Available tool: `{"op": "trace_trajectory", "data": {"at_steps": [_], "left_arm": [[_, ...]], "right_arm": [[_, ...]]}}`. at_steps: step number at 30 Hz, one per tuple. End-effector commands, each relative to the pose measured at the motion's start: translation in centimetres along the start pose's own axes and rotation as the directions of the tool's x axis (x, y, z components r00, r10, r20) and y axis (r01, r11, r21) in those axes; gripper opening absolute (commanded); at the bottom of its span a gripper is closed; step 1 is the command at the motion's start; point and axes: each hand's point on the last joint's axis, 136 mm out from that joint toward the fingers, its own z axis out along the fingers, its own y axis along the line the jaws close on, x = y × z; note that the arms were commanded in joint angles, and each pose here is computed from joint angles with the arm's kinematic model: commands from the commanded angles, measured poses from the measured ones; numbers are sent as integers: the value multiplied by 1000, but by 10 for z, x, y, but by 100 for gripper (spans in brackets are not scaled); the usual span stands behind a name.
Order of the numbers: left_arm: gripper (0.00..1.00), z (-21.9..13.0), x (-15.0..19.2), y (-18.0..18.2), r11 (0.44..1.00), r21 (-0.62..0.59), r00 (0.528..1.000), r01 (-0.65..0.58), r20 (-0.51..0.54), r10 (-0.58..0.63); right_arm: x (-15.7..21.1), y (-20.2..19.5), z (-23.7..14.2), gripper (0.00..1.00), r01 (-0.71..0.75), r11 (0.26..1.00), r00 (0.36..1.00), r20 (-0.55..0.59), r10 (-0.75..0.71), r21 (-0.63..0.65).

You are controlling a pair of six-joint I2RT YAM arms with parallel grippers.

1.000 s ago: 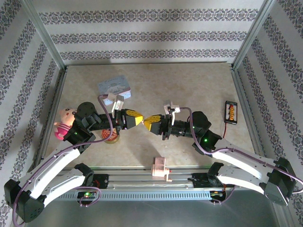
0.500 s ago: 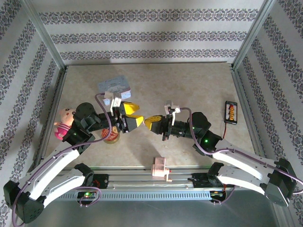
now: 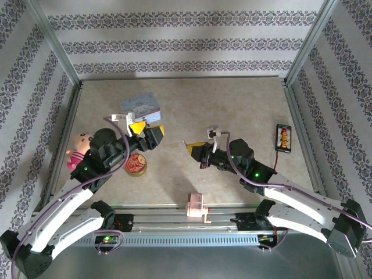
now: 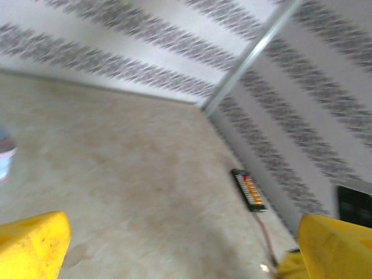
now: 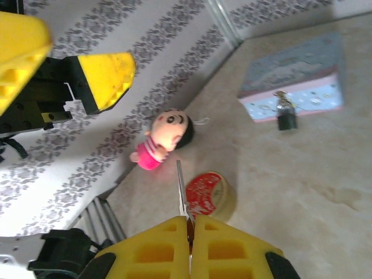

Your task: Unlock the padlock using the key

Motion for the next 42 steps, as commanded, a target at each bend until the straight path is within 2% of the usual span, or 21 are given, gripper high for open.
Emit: {"op": "trace_trajectory", "data": {"at_steps": [1,6,11,15,18,24,30,35,42], "left_arm": [[99,14,21,47,969,-244,997,41,-60,-58],[99,42,36,80,922,-388,994,-8,-104,-35],[99,61,50,116,839,-544,992,-19,-114,-51],[99,79,59,136,809,-584,994,-69,-105,9],[99,84,65,158,730,-674,990,-114,-137,27],[99,114,74,180,649,-723,967,-236,-243,80],[99,133,86,214,514,-800,941,-310,-334,48],[97,144,98,235,498,-819,941,-284,-339,-22],[86,134,105,269,486,-857,955,-170,-265,-133]], "right_arm": [[4,-30,-5,0,-53,989,999,14,52,135],[11,-50,-7,0,-106,973,994,4,107,204],[15,-56,-8,0,-122,968,992,1,124,220],[13,-59,-9,0,-130,965,991,8,132,229],[13,-60,-9,0,-136,963,990,8,138,232],[14,-65,-10,0,-149,958,988,8,152,245],[15,-68,-12,0,-165,955,986,10,168,248],[16,-70,-13,0,-170,953,985,7,174,252],[17,-76,-15,0,-177,947,984,15,180,268]]}}
